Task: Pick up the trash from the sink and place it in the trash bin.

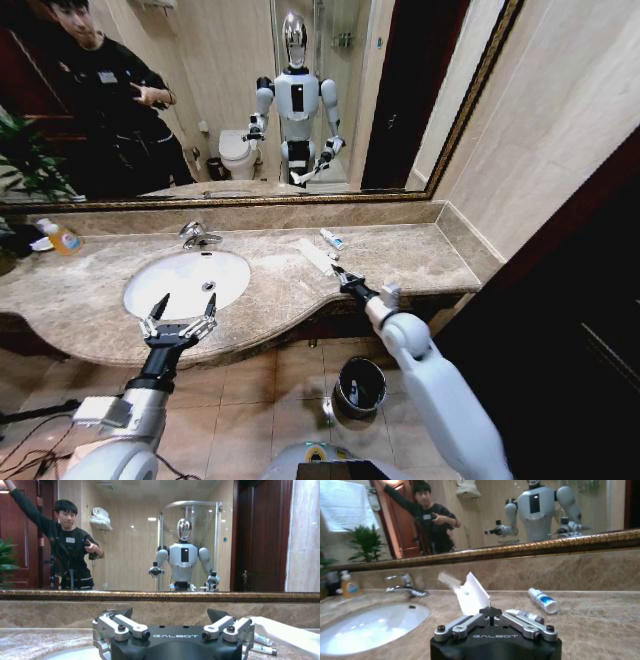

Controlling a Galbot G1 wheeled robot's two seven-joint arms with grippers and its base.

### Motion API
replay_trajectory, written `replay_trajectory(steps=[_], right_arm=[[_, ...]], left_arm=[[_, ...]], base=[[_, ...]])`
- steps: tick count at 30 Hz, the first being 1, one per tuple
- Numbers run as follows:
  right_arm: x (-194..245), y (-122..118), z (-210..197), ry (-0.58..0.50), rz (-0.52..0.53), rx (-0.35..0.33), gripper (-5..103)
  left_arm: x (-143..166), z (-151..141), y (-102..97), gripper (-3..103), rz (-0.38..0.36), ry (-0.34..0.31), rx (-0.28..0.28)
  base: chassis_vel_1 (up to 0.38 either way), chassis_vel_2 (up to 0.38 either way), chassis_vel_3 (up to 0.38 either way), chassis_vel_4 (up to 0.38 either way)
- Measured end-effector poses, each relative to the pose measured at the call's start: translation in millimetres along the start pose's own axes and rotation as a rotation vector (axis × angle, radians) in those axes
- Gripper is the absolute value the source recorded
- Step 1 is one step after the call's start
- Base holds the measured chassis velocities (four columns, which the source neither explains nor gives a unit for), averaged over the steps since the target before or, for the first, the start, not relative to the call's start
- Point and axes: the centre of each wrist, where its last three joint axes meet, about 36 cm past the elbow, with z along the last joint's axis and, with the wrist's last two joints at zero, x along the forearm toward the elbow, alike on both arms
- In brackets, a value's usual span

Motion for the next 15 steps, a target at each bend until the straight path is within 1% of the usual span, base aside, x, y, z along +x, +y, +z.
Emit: replay_trajectory(steps=[1,2,4,5,7,9,10,12,13,15], right_arm=[[18.6,-1.3,2.5,0.013,0.008,0.003,0],[18.6,-1.3,2.5,0.013,0.008,0.003,0],[51.1,-5.8,12.6,0.040,0.025,-0.004,0],[51.1,-5.8,12.6,0.040,0.025,-0.004,0],[83.2,-16.4,36.0,0.085,0.034,-0.009,0],[98.9,-22.3,55.7,0.118,0.046,-0.015,0],[98.9,-22.3,55.7,0.118,0.046,-0.015,0],[120.3,-26.0,87.3,0.165,0.075,-0.034,0],[120.3,-26.0,87.3,0.165,0.075,-0.034,0],[134.4,-23.8,113.5,0.193,0.101,-0.034,0]], left_arm=[[0.0,0.0,0.0,100,0.000,0.000,0.000],[0.0,0.0,0.0,100,0.000,0.000,0.000],[0.0,0.0,0.0,100,0.000,0.000,0.000],[0.0,0.0,0.0,100,0.000,0.000,0.000],[0.0,0.0,0.0,100,0.000,0.000,0.000],[0.0,0.0,0.0,100,0.000,0.000,0.000],[0.0,0.0,0.0,100,0.000,0.000,0.000],[0.0,0.0,0.0,100,0.000,0.000,0.000],[0.0,0.0,0.0,100,0.000,0.000,0.000],[0.0,0.0,0.0,100,0.000,0.000,0.000]], base=[[0.000,0.000,0.000,0.000],[0.000,0.000,0.000,0.000],[0.000,0.000,0.000,0.000],[0.000,0.000,0.000,0.000],[0.000,0.000,0.000,0.000],[0.000,0.000,0.000,0.000],[0.000,0.000,0.000,0.000],[0.000,0.000,0.000,0.000],[0.000,0.000,0.000,0.000],[0.000,0.000,0.000,0.000]])
